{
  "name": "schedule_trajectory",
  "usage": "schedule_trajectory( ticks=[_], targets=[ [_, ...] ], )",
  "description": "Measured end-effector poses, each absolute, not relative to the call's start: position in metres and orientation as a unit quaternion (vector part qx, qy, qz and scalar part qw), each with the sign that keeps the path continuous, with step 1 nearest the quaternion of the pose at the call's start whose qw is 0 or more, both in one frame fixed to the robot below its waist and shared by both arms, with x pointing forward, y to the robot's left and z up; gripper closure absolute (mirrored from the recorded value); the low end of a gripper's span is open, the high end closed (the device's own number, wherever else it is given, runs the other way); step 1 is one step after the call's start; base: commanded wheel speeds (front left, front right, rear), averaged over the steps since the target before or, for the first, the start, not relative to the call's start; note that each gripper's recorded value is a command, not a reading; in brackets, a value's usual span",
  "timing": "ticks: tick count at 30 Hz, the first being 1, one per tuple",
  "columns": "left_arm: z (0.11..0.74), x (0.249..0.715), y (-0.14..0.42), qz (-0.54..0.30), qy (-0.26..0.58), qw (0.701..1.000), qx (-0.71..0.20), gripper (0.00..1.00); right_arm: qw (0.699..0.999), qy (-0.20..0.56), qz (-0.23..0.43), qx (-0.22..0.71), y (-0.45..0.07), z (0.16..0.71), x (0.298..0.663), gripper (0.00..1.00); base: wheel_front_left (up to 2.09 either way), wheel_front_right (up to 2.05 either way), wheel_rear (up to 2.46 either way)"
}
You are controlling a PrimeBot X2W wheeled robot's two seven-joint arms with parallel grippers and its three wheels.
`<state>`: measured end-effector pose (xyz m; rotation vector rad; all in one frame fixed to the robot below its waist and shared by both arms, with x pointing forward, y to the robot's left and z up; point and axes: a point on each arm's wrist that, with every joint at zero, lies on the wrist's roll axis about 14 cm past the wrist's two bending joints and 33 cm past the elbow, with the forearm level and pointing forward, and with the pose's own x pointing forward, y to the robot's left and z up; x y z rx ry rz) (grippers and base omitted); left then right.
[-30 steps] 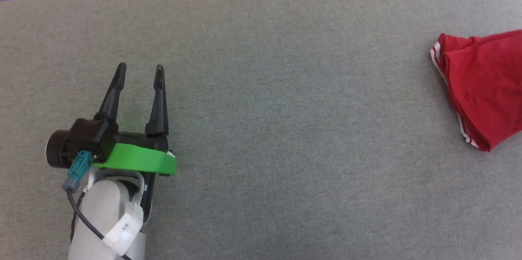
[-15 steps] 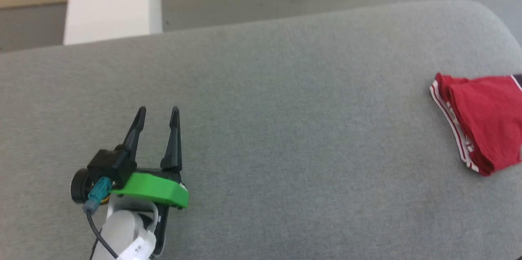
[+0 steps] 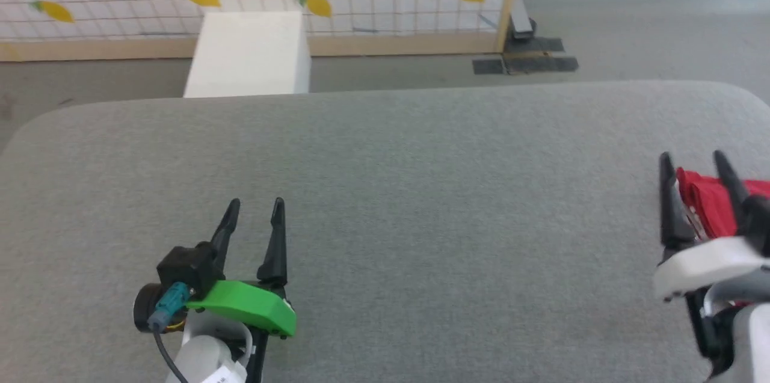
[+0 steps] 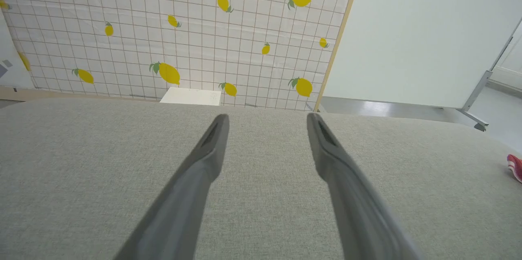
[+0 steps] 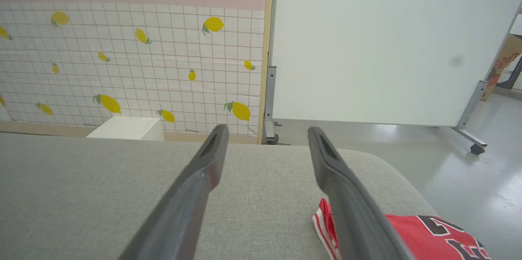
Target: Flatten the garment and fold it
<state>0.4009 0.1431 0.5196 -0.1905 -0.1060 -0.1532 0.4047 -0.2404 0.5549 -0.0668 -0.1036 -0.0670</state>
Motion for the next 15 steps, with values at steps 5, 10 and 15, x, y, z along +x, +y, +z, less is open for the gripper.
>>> schedule_trajectory(
  ticks=[5, 10, 15],
  targets=[
    [0.527, 0.391, 0.155, -0.056, -0.064, 0.992, -0.093, 0.00, 0.997, -0.080, 0.008, -0.006, -0.206, 0.563, 0.398, 0.00, 0.00, 0.00, 0.00],
    [0.529, 0.383, 0.162, -0.046, -0.067, 0.992, -0.091, 0.00, 0.996, -0.084, 0.029, 0.015, -0.186, 0.560, 0.388, 0.00, 0.00, 0.00, 0.00],
    [0.525, 0.376, 0.163, -0.042, -0.062, 0.993, -0.091, 0.00, 0.996, -0.076, 0.032, 0.028, -0.184, 0.549, 0.377, 0.00, 0.00, 0.00, 0.00]
  ],
)
